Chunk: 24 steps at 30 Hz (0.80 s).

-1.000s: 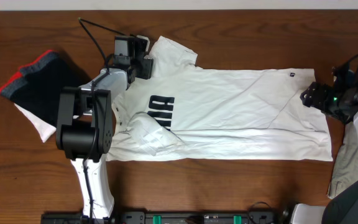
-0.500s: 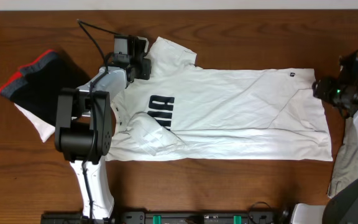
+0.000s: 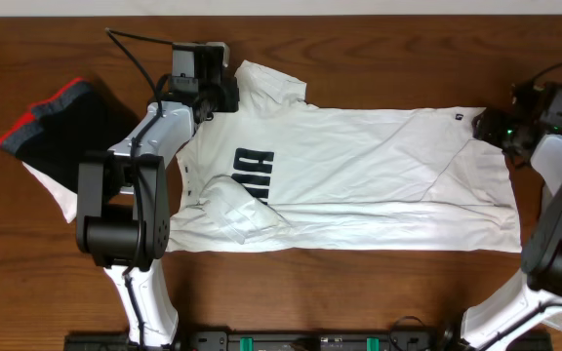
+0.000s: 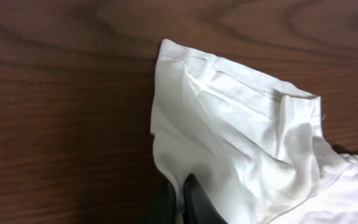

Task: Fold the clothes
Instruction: 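Grasp the t-shirt's top corners with both grippers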

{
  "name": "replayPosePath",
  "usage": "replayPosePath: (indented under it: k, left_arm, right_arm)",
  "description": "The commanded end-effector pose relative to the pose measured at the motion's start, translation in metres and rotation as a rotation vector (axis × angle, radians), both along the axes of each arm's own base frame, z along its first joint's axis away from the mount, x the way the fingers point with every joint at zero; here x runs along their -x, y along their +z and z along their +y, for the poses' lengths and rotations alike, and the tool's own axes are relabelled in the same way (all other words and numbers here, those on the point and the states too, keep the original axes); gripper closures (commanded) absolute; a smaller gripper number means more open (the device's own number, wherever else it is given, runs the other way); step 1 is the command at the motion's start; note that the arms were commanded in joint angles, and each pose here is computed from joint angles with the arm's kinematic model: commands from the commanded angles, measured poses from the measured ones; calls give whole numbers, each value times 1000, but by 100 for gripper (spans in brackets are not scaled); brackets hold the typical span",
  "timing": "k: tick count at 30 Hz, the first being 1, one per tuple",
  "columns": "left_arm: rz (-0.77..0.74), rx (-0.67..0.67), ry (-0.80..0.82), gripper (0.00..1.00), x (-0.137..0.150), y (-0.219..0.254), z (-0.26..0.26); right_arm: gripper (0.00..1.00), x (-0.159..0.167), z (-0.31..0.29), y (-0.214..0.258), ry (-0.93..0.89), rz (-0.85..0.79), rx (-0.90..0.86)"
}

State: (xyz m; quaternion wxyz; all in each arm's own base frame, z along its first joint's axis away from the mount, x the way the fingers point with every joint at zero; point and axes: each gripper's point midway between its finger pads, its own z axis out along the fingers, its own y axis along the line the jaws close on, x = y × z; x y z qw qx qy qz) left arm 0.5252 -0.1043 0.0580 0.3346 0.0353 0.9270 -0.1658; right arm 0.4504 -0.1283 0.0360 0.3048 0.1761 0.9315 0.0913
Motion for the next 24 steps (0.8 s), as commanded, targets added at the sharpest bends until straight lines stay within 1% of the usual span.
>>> replayPosePath:
  k: [1, 9, 14, 19, 24]
  left_arm:
    - [6, 30, -2, 94, 2, 5, -3]
    - [15, 28, -2, 94, 4, 4, -3]
    - [17, 28, -2, 94, 4, 3, -3]
    - [21, 28, -2, 94, 5, 1, -3]
    - [26, 27, -1, 94, 6, 0, -2]
  right_arm:
    - [42, -12, 7, -7, -5, -26, -53]
    - [42, -12, -4, -17, -41, -8, -5]
    - [42, -10, -5, -22, -44, 5, -5]
    - [42, -1, -11, -30, -73, 56, 24]
    - [42, 2, -10, -32, -72, 71, 18]
